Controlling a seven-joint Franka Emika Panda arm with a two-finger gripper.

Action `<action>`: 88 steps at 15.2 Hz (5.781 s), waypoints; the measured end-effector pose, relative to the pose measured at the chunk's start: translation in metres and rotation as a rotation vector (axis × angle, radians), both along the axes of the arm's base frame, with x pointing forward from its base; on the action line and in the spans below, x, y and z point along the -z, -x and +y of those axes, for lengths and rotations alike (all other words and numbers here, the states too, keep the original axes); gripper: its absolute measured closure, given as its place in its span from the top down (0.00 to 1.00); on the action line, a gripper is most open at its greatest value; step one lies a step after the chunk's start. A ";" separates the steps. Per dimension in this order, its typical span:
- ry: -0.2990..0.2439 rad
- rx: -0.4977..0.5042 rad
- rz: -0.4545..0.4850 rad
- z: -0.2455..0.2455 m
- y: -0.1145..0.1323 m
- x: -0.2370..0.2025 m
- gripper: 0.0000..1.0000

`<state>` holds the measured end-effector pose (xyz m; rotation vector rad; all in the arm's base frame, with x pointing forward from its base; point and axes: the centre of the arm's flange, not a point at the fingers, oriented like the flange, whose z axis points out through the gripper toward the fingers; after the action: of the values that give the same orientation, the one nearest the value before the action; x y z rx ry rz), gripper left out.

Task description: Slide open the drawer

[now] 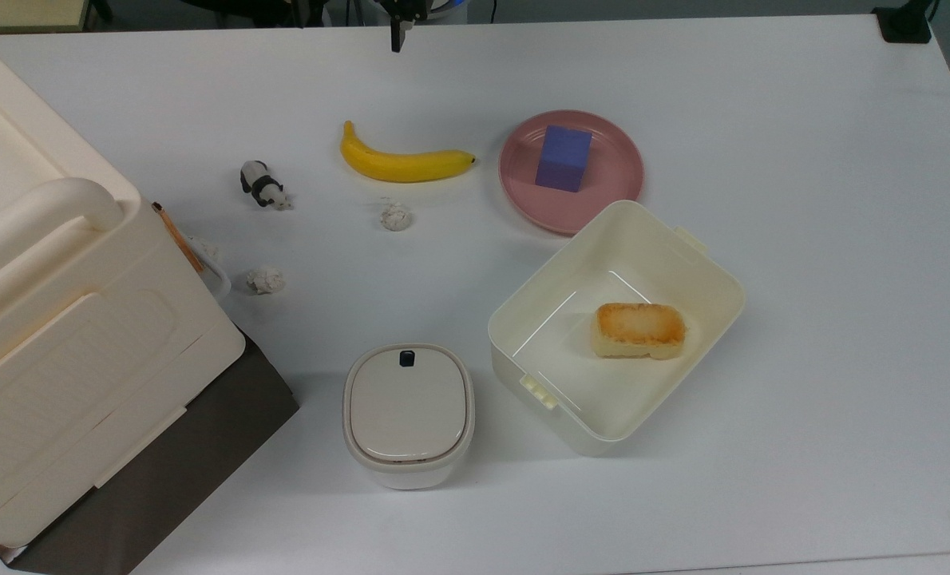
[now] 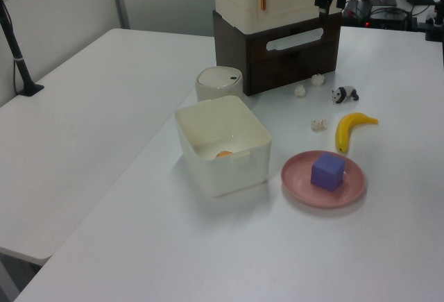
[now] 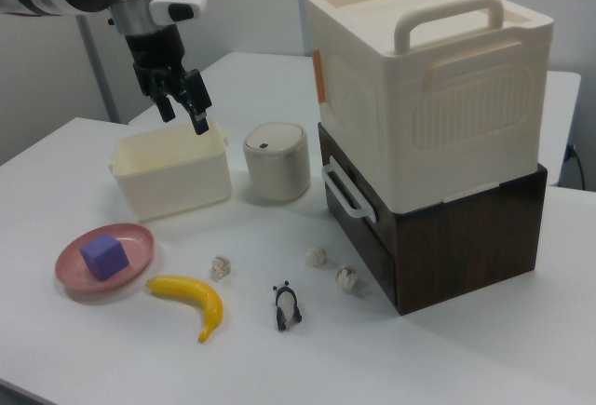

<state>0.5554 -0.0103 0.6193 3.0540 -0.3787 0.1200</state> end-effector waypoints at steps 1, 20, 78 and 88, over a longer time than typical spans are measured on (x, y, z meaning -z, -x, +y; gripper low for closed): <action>0.000 0.000 0.000 0.000 0.000 0.000 1.00; 0.000 0.001 0.024 0.000 0.002 0.004 1.00; 0.351 -0.424 0.059 -0.133 -0.110 0.185 1.00; 0.359 -0.384 0.074 -0.128 -0.112 0.203 1.00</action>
<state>0.6678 -0.1378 0.4161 2.7231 0.2161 0.0811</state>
